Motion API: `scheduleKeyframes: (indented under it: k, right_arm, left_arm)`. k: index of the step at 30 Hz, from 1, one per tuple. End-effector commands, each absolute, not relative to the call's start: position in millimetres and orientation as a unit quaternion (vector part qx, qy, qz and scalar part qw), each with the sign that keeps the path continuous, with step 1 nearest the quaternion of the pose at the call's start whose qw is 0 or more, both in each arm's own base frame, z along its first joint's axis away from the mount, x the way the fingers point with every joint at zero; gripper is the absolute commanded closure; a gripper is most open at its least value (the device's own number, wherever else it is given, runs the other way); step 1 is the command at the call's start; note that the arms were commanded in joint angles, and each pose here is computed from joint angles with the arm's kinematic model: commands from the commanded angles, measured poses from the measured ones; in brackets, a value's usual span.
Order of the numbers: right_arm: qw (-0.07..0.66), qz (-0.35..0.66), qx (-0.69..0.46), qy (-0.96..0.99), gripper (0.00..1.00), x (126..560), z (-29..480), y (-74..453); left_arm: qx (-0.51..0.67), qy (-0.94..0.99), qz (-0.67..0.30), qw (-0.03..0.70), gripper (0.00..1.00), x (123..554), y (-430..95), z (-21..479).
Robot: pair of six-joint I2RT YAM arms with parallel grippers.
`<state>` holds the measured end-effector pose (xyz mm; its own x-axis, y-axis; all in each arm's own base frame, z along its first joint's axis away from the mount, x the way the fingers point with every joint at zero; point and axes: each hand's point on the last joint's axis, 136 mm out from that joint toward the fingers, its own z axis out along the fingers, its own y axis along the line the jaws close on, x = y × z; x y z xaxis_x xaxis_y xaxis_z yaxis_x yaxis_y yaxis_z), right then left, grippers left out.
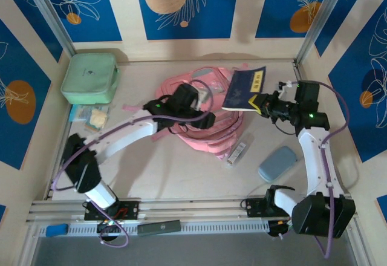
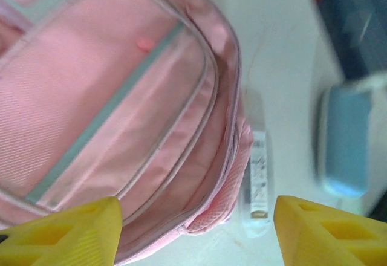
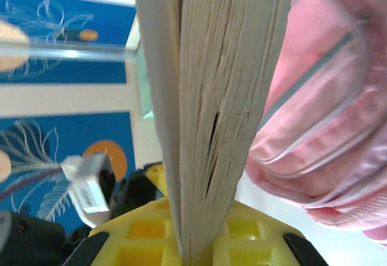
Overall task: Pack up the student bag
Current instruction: Open the student bag at the center of the table.
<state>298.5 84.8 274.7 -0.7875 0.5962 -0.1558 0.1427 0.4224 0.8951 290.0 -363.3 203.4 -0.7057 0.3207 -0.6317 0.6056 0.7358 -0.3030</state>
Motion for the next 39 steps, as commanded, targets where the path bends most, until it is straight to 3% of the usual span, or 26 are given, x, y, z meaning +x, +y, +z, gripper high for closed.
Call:
scheduleKeyframes:
  k: [1, 4, 15, 19, 24, 32, 39]
  right_arm:
    - [0.23, 0.472, 0.268, 0.808, 1.0, 285, 258, 63]
    - [0.228, 0.473, 0.296, 0.798, 1.0, 283, 249, 49]
    - [0.227, 0.482, 0.316, 0.785, 1.0, 281, 243, 36]
    - [0.23, 0.48, 0.313, 0.787, 1.0, 281, 244, 35]
    - [0.227, 0.485, 0.311, 0.785, 1.0, 281, 243, 36]
    - [0.22, 0.482, 0.298, 0.794, 1.0, 280, 241, 42]
    - [0.193, 0.465, 0.261, 0.823, 1.0, 272, 242, 64]
  left_arm:
    - [0.396, 0.862, -0.146, 0.281, 0.31, 295, -366, 172]
    - [0.4, 0.861, -0.094, 0.301, 0.3, 321, -371, 157]
    - [0.461, 0.839, -0.07, 0.28, 0.22, 349, -407, 106]
    - [0.447, 0.845, -0.048, 0.288, 0.25, 367, -403, 94]
    - [0.426, 0.859, -0.049, 0.279, 0.46, 380, -392, 87]
    - [0.423, 0.854, -0.062, 0.296, 0.98, 388, -383, 106]
    - [0.4, 0.846, -0.037, 0.349, 1.0, 395, -353, 172]
